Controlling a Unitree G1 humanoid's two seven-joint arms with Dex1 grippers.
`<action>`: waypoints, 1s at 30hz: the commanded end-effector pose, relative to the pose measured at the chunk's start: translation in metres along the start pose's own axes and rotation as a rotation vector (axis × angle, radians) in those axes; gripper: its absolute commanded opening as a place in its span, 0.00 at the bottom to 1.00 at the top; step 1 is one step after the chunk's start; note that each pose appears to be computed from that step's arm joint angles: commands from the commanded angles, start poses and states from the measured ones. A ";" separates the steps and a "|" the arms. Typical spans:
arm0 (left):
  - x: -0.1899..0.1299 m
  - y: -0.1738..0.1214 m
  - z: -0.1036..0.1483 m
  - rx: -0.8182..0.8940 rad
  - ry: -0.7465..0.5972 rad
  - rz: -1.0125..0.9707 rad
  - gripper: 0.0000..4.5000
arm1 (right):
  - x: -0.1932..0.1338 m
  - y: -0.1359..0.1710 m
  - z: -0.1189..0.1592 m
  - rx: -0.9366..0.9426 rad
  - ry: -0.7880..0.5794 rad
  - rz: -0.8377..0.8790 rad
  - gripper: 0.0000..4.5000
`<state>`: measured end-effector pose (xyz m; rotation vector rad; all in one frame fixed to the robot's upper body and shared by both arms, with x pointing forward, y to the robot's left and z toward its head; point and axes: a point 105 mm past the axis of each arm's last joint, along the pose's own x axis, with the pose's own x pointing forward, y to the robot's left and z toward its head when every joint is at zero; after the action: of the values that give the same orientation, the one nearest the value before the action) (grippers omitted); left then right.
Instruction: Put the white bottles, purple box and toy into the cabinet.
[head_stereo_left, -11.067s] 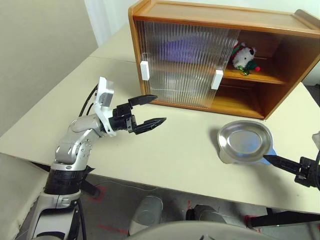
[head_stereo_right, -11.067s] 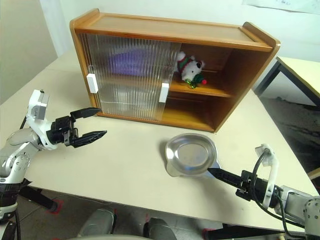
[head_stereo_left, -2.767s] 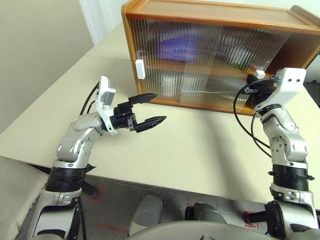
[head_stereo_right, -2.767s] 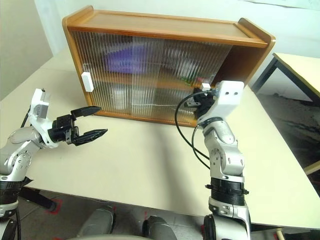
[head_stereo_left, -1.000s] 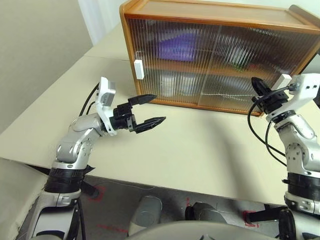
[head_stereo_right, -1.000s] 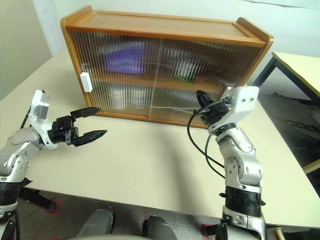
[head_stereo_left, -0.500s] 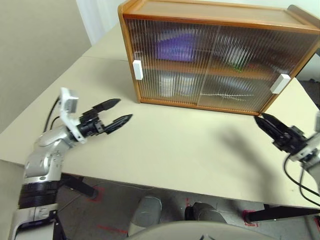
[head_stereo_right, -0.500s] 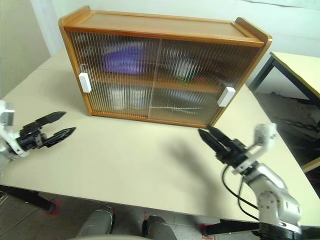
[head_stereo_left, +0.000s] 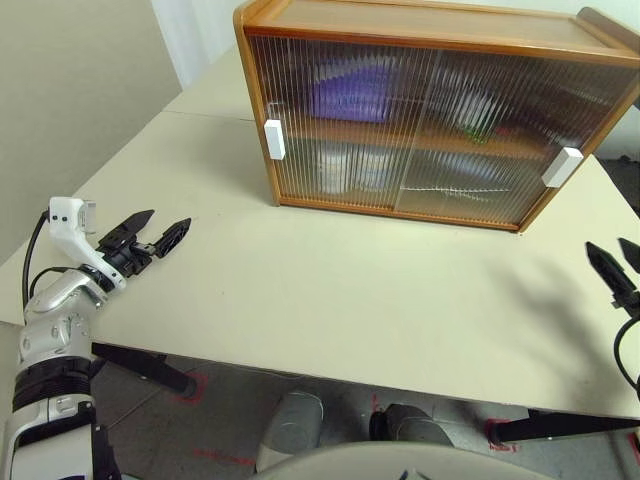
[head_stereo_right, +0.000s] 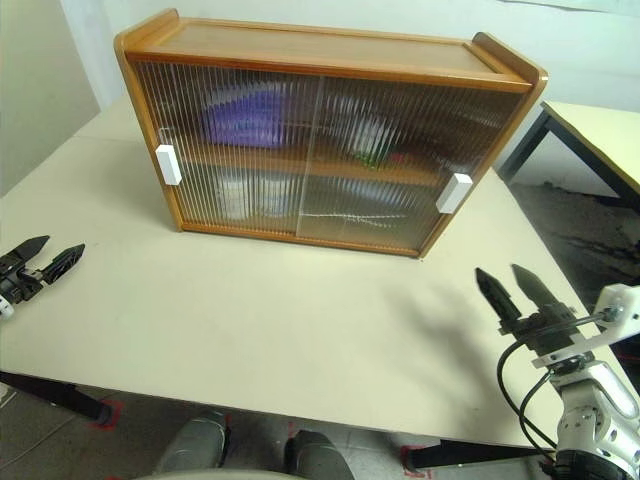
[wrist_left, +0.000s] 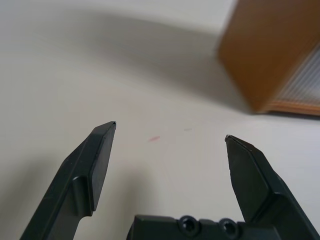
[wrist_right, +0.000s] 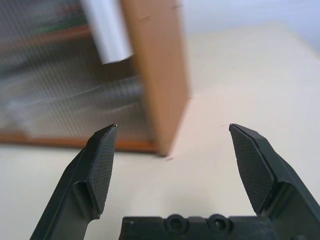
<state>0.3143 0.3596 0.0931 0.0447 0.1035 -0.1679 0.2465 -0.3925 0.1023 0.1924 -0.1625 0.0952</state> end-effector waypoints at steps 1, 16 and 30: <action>0.002 0.016 0.001 0.036 -0.024 0.130 1.00 | -0.006 -0.017 -0.005 0.013 -0.015 -0.118 0.99; 0.016 0.015 0.010 0.104 -0.062 0.118 1.00 | 0.007 -0.013 -0.005 -0.114 -0.017 -0.076 0.99; 0.028 0.015 0.020 0.111 -0.077 0.120 1.00 | 0.016 -0.006 -0.013 -0.127 -0.024 -0.063 0.99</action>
<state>0.3438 0.3714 0.1137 0.1392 -0.0037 -0.0430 0.2620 -0.3980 0.0908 0.0897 -0.1834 0.0075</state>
